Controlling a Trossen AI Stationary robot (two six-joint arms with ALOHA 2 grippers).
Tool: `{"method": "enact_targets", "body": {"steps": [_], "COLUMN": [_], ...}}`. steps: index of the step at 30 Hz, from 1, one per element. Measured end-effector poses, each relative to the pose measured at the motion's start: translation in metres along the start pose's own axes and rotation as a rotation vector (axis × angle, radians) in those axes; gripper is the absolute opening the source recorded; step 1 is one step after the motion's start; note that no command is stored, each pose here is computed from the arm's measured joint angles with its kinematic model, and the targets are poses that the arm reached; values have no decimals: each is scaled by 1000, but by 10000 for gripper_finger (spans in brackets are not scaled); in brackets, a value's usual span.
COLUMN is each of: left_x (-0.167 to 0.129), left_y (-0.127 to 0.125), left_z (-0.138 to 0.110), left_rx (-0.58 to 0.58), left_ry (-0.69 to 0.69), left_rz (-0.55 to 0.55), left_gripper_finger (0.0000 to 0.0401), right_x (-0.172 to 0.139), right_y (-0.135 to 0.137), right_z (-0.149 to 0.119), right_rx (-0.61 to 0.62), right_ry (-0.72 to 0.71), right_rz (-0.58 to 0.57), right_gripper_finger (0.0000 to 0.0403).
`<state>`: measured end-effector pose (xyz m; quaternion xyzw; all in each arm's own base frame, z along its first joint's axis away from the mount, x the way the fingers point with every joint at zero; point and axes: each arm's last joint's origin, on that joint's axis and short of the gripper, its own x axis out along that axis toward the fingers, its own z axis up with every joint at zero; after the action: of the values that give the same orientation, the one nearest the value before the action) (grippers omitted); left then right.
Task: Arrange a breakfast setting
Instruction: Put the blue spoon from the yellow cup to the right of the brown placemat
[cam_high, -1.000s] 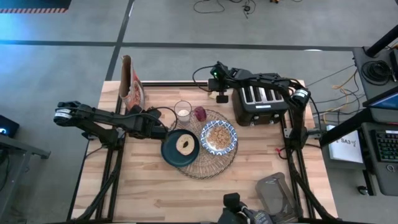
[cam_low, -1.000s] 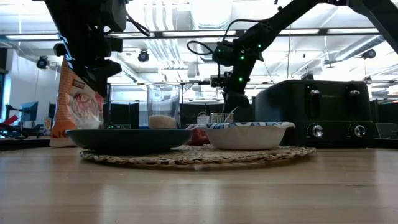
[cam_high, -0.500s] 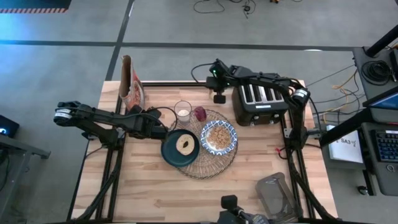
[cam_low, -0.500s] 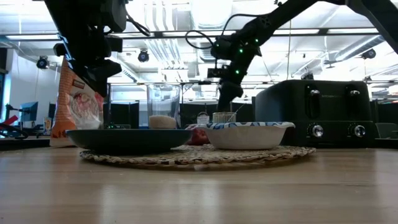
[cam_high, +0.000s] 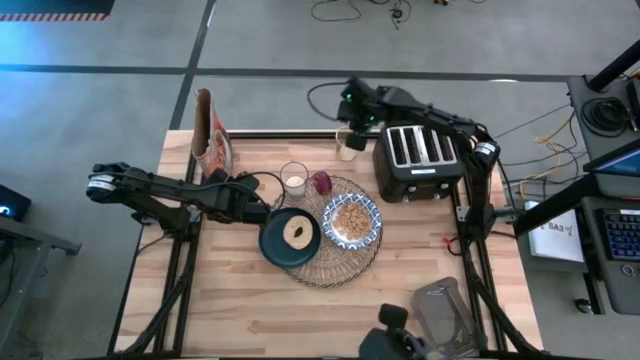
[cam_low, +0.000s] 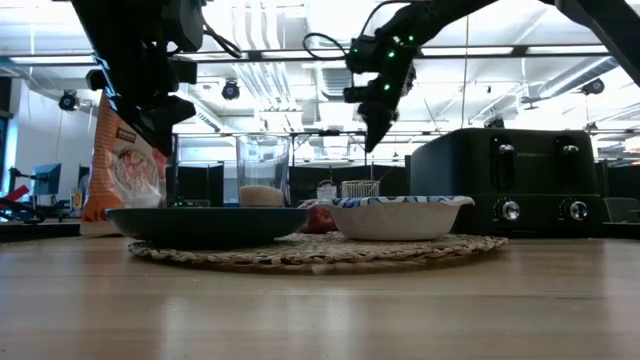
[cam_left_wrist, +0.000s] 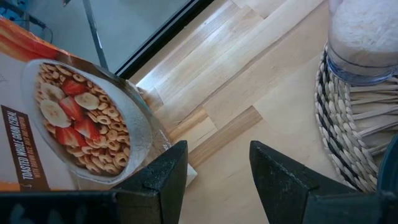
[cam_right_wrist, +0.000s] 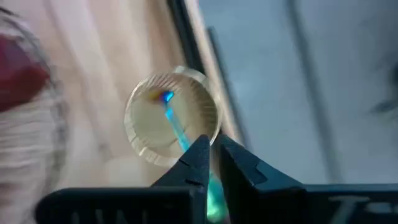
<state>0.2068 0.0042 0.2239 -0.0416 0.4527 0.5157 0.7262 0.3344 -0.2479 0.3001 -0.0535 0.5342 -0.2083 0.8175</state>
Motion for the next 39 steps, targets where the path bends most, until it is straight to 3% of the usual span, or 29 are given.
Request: {"method": "enact_targets", "body": {"steps": [3,9,17,23,33,39], "left_x": [0,0,0,0,0,0], "left_y": [0,0,-1,-1,-1,-2], "left_z": [0,0,1,1,1,1], "left_rx": [0,-3,-10,-10,-15,-16], "left_ry": [0,-2,-6,-11,-14,-16], "left_rz": [0,-3,-7,-5,-8,-8], "left_gripper_finger": [157,157,157,157,157,157], "right_x": [-8,-17,1,31,26,26], "right_y": [-10,-22,-7,-1,-12,-2], "right_z": [-9,-13,-12,-12,-14,-10], "right_rx": [100,128,-179,-422,-431,-550], "right_ry": [59,90,150,304,307,316], "right_rz": [106,107,125,10,-39,-21], "right_gripper_finger": [47,101,138,141,141,141]}}
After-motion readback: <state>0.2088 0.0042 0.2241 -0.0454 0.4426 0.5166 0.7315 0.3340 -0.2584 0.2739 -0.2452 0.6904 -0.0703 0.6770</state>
